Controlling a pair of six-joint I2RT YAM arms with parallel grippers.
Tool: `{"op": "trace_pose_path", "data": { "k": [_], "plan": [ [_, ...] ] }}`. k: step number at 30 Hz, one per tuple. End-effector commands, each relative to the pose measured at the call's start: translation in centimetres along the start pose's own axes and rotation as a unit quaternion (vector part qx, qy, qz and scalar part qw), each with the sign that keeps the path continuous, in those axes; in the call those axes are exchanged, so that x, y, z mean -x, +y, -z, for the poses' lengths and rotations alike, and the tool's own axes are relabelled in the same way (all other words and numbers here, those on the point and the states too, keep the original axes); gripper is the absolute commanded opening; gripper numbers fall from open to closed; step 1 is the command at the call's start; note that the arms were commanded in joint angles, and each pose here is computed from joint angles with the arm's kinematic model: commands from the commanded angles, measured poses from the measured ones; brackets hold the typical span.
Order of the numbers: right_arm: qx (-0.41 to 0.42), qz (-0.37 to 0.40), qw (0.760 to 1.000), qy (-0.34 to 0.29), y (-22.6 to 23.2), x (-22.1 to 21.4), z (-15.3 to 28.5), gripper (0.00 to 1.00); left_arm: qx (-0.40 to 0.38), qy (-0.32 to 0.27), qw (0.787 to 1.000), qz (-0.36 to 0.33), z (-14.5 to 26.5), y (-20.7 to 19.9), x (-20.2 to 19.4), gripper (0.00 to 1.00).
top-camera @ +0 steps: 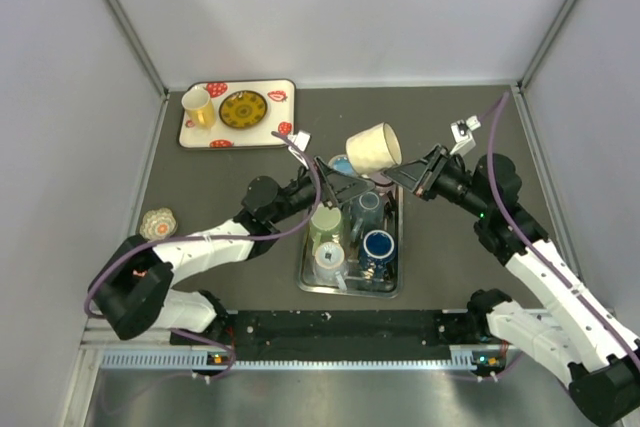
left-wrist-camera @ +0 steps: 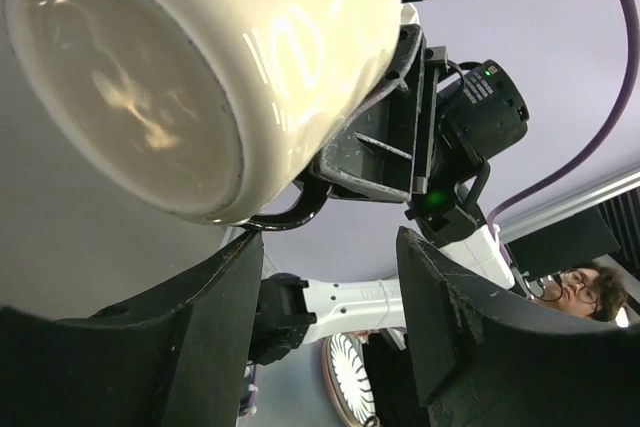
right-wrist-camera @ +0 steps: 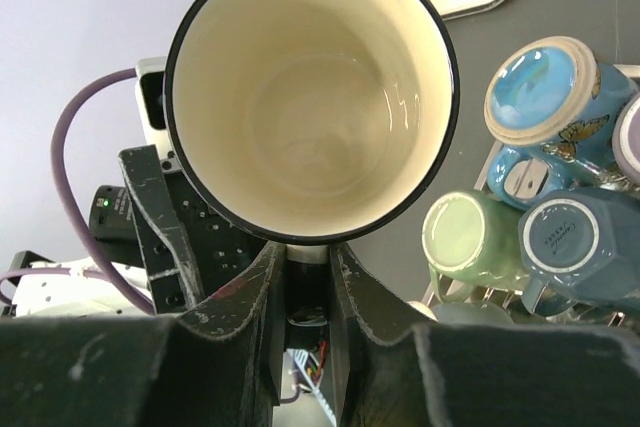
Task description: Turn the mug right side up
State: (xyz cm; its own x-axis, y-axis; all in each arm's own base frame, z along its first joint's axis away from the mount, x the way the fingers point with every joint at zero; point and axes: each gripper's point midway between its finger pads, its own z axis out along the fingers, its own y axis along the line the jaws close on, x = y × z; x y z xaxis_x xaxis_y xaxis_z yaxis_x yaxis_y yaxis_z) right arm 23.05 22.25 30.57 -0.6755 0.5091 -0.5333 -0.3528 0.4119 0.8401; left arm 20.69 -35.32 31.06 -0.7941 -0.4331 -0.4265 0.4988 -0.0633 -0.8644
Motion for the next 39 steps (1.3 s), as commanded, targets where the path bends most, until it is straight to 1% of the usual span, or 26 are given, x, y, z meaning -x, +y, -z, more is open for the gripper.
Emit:
{"op": "trace_pose_path", "data": {
  "k": [1,9,13,14,17,21,22,25,27,28,32,34,35,38,39],
  "plan": [
    [0.096,0.033,0.994,-0.033,5.1,1.3,0.2,0.0,-0.053,-0.038,0.998,-0.013,-1.3,-2.9,2.0,0.6],
    [0.135,0.028,0.99,-0.034,6.9,0.9,0.3,0.0,-0.052,-0.046,0.998,0.003,-1.7,-1.7,1.7,0.58],
    [0.146,0.02,0.989,-0.031,7.5,0.7,0.6,0.0,-0.072,-0.092,0.993,0.003,-1.0,-2.2,3.0,0.57],
    [0.149,0.018,0.988,-0.028,7.6,0.5,0.7,0.0,-0.087,-0.105,0.991,-0.001,-0.7,-3.0,3.5,0.57],
    [0.152,0.012,0.988,-0.026,7.5,0.2,0.8,0.0,-0.098,-0.127,0.987,-0.001,-0.2,-3.6,4.1,0.54],
    [0.149,0.008,0.989,-0.021,7.0,-0.2,0.8,0.0,-0.118,-0.137,0.983,-0.008,0.2,-4.9,4.6,0.45],
    [0.147,0.009,0.989,-0.019,6.9,-0.4,0.8,0.0,-0.122,-0.14,0.983,-0.01,0.2,-5.2,4.7,0.39],
    [0.143,0.012,0.99,-0.015,6.5,-0.6,0.8,0.0,-0.13,-0.145,0.981,-0.014,0.3,-5.9,5.0,0.29],
    [0.137,0.017,0.99,-0.01,6.1,-1.1,0.7,0.0,-0.136,-0.146,0.98,-0.015,0.4,-6.5,5.2,0.29],
    [0.136,0.021,0.991,-0.009,6.0,-1.2,0.7,0.0,-0.137,-0.147,0.98,-0.016,0.4,-6.6,5.3,0.33],
    [0.127,0.031,0.991,0.0,5.4,-2.0,0.5,0.0,-0.138,-0.142,0.98,-0.017,0.3,-7.1,5.3,0.44],
    [0.127,0.033,0.991,0.003,5.3,-2.2,0.4,0.0,-0.138,-0.14,0.98,-0.018,0.3,-7.3,5.3,0.44],
    [0.127,0.034,0.991,0.005,5.4,-2.3,0.4,0.0,-0.138,-0.139,0.98,-0.021,0.2,-7.3,5.3,0.38],
    [0.127,0.04,0.991,0.01,5.4,-2.6,0.4,0.0,-0.143,-0.14,0.979,-0.023,0.2,-7.6,5.4,0.28],
    [0.128,0.041,0.991,0.011,5.4,-2.6,0.5,0.0,-0.142,-0.142,0.979,-0.022,0.2,-7.5,5.4,0.18]
  ]
}}
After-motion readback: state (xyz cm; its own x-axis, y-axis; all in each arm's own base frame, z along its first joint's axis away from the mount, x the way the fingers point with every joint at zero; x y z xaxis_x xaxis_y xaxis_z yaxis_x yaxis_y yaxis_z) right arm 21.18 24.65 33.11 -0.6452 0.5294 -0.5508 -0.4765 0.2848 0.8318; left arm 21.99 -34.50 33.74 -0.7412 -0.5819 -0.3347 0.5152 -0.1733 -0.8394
